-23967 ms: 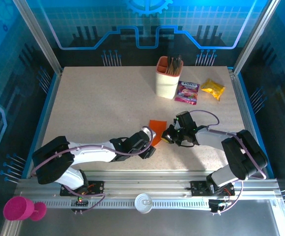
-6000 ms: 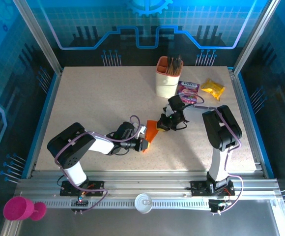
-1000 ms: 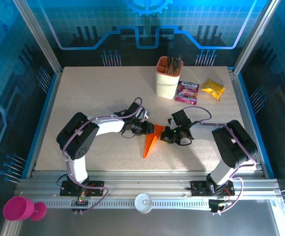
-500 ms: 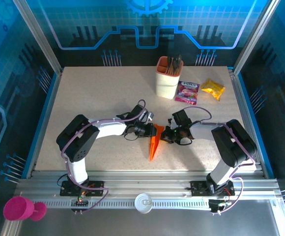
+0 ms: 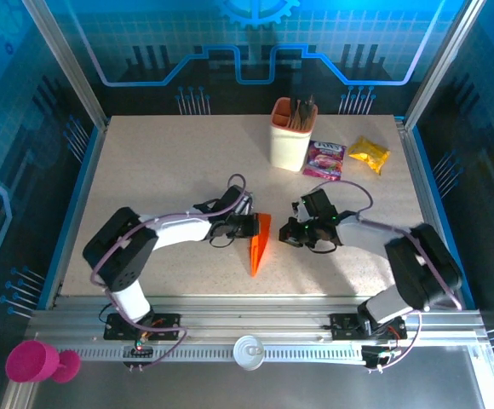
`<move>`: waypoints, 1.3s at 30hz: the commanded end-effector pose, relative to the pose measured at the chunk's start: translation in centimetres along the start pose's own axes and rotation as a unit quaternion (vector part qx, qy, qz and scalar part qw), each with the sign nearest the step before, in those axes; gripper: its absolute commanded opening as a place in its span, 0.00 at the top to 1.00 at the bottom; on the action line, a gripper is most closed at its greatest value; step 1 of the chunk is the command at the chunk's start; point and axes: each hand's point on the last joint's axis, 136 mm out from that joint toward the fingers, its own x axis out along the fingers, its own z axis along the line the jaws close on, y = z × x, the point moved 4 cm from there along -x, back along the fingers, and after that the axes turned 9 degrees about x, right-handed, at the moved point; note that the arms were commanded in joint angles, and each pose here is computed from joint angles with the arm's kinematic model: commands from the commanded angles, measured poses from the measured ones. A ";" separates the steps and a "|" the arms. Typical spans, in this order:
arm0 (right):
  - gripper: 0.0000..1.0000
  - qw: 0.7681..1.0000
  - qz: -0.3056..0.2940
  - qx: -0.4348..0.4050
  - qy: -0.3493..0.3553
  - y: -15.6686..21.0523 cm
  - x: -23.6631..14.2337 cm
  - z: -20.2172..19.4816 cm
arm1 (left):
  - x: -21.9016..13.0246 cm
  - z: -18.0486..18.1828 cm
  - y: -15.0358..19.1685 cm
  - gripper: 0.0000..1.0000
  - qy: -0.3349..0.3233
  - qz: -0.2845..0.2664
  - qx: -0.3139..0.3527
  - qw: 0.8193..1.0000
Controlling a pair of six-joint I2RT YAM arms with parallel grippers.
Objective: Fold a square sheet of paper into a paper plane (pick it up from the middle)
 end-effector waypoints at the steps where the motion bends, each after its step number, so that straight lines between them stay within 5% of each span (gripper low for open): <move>1: 1.00 0.999 -0.008 -0.027 0.015 1.5 -2.2 -0.2 | -3.0 2.1 -0.4 1.00 -0.094 -0.030 0.034 0.995; 10: 1.00 0.999 -0.023 -0.036 0.009 5.0 -4.0 -1.6 | -5.7 4.5 0.2 1.00 -0.201 -0.031 0.076 0.976; 25: 1.00 0.999 -0.013 -0.041 0.018 6.5 -2.4 -2.7 | -1.9 4.2 2.0 1.00 -0.257 0.017 0.123 0.958; 34: 1.00 0.999 -0.010 -0.049 0.019 6.4 -2.1 -2.4 | -2.6 3.6 2.3 0.67 -0.250 0.003 0.120 0.961; 39: 1.00 0.998 -0.010 -0.053 0.018 6.3 -2.0 -2.2 | -3.3 3.0 2.3 0.64 -0.223 -0.008 0.114 0.968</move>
